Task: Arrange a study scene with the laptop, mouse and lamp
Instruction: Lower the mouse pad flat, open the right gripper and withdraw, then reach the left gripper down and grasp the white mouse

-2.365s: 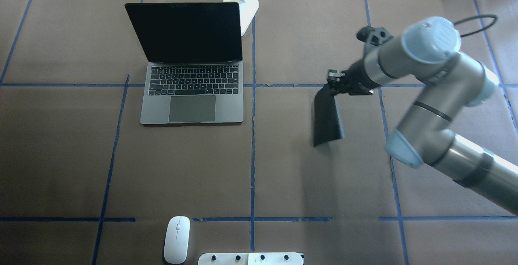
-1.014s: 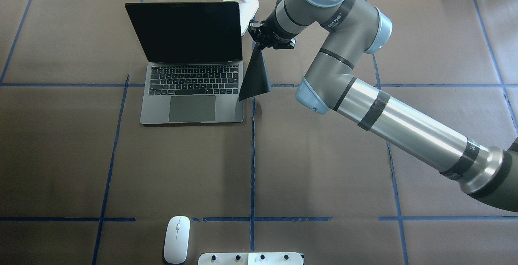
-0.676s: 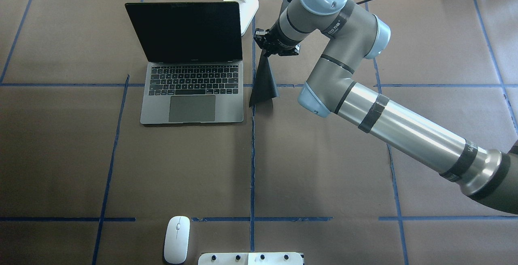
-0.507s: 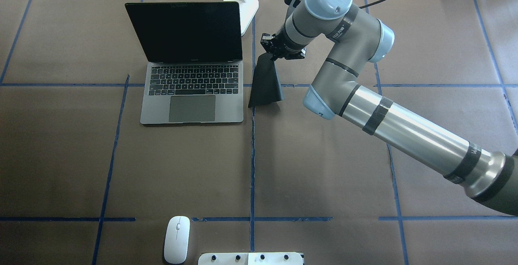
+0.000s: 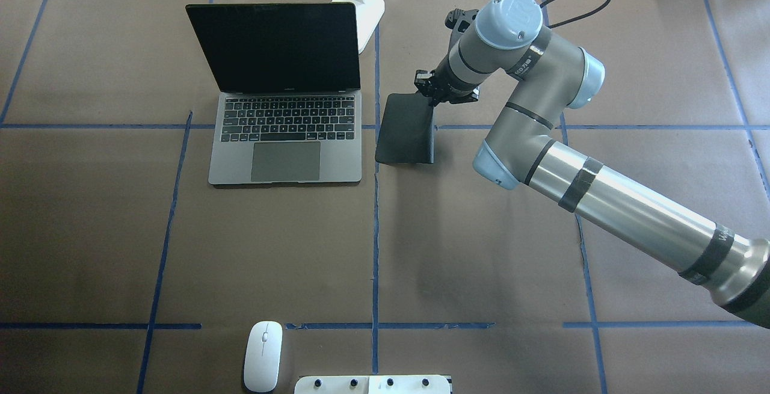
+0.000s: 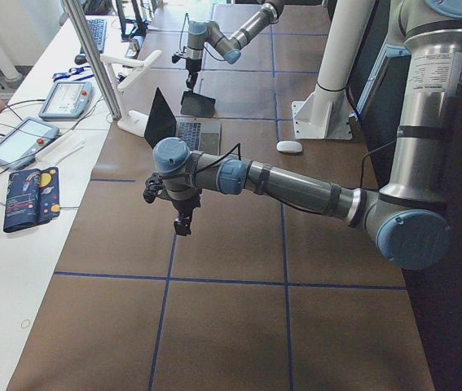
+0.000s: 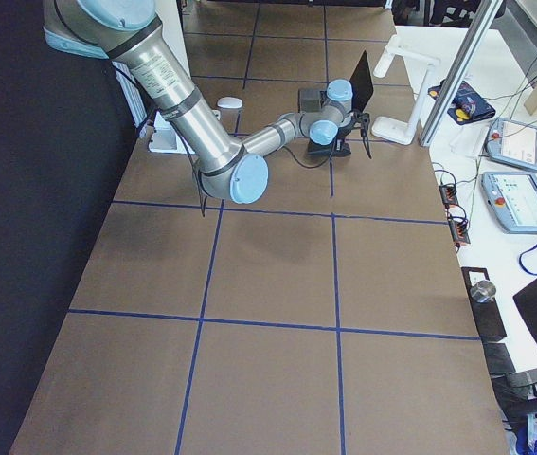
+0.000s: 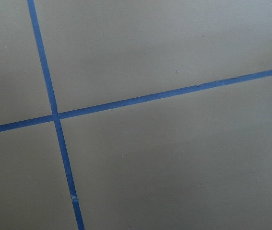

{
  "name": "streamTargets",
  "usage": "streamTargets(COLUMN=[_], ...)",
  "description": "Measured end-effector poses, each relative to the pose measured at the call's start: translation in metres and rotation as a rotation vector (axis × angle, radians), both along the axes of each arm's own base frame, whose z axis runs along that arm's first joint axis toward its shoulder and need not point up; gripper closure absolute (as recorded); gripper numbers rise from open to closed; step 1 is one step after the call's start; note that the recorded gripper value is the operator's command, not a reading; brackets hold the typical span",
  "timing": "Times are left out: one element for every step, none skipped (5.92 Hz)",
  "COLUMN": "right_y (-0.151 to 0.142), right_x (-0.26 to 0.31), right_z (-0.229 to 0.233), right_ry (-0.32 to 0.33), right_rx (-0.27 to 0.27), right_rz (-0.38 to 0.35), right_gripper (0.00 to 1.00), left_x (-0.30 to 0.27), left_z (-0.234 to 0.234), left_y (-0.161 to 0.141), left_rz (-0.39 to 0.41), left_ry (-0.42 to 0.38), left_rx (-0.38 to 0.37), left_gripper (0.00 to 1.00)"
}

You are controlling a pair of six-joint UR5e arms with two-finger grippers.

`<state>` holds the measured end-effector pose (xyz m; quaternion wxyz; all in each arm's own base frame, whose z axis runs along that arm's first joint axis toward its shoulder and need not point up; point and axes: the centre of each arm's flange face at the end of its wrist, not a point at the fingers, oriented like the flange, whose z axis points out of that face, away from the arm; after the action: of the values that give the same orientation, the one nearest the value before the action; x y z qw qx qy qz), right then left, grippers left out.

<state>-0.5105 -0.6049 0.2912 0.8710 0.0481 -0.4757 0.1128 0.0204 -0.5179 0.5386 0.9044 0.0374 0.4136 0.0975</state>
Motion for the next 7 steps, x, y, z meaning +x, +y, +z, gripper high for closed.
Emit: streamTargets(right_y=[0.001,-0.003,-0.016,-0.033,-0.042,-0.040,-0.027], right_x=[0.001,0.008,0.033,0.075,0.129,0.186,0.242], right_z=[0.004,0.008,0.019,0.037,0.061,0.079,0.098], right_ry=[0.006,0.009,0.021,0.055,0.111,0.170,0.219], right_rx=[-0.003,-0.009,-0.007,0.010,0.040,0.085,0.140], right_rz=[-0.006,-0.015,-0.057,-0.129,-0.196,-0.254,-0.312], right_gripper=[0.00,0.00,0.00,0.00,0.00,0.00,0.00], left_x=[0.001,0.003,0.013,0.038,0.080,0.133,0.189], left_z=[-0.001,-0.004,-0.017,-0.044,-0.079,-0.119,-0.154], left_y=[0.000,-0.002,-0.003,0.002,0.015,0.039,0.073], left_rz=[0.002,0.006,0.025,0.066,0.089,0.073,0.039], left_ry=[0.000,0.001,0.009,0.025,0.045,0.037,0.005], left_rx=[0.002,0.010,0.056,0.130,0.149,0.111,0.074], left_gripper=[0.00,0.00,0.00,0.00,0.00,0.00,0.00])
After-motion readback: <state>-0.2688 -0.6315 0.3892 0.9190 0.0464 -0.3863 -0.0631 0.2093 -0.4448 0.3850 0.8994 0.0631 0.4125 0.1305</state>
